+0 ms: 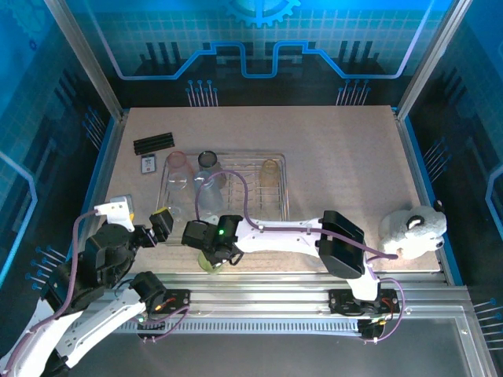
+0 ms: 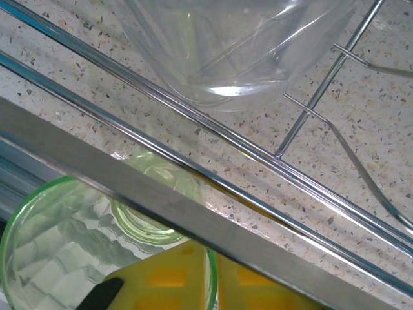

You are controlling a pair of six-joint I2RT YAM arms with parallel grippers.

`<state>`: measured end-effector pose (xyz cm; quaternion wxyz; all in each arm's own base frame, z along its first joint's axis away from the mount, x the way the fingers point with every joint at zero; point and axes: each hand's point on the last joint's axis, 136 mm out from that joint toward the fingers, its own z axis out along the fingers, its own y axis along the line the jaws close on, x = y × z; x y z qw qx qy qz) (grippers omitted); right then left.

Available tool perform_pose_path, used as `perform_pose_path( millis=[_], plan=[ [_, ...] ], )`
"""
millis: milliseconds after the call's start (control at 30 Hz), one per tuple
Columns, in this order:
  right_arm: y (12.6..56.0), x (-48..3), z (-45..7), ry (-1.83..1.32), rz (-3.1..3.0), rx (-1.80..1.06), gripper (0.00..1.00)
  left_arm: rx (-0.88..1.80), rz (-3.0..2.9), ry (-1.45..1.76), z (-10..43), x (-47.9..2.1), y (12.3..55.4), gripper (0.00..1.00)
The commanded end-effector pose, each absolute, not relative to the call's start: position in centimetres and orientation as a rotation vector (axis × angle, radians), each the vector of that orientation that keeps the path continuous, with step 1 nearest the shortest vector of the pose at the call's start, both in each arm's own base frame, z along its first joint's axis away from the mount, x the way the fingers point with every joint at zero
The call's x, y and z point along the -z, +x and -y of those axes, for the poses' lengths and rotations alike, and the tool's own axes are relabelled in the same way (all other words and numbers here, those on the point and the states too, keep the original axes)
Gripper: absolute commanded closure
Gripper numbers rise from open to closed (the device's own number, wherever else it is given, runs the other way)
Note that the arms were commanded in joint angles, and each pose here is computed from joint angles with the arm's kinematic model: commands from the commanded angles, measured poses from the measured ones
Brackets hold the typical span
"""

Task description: Load the cups into the dish rack

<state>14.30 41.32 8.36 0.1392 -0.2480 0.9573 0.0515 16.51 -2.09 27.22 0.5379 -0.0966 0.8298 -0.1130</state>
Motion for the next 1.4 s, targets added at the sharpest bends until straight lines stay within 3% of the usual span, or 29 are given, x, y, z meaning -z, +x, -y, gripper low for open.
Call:
perform_pose_path(
  millis=[0,267,733,1067,1367],
  plan=[
    [15.6,-9.0,-40.5,-0.678,-2.740,-0.092,0.91,0.252,-1.945,-0.246,1.6,-27.5,16.6,0.01],
    [15.5,-10.0,-40.3,-0.684,-2.716,-0.119,1.00,0.247,-1.946,-0.257,1.4,-27.4,16.6,0.01],
    [15.3,-13.4,-41.6,-0.760,-2.635,-0.247,1.00,0.255,-1.929,-0.281,0.9,-28.1,16.1,0.01],
    [15.2,-22.6,-42.5,-0.832,-2.404,-0.725,1.00,0.390,-1.821,-0.186,2.1,-31.7,15.5,0.01],
    [18.5,-28.8,-36.7,-0.654,-2.227,-1.063,1.00,0.639,-1.651,0.047,7.1,-36.8,15.2,0.01]
  ],
)
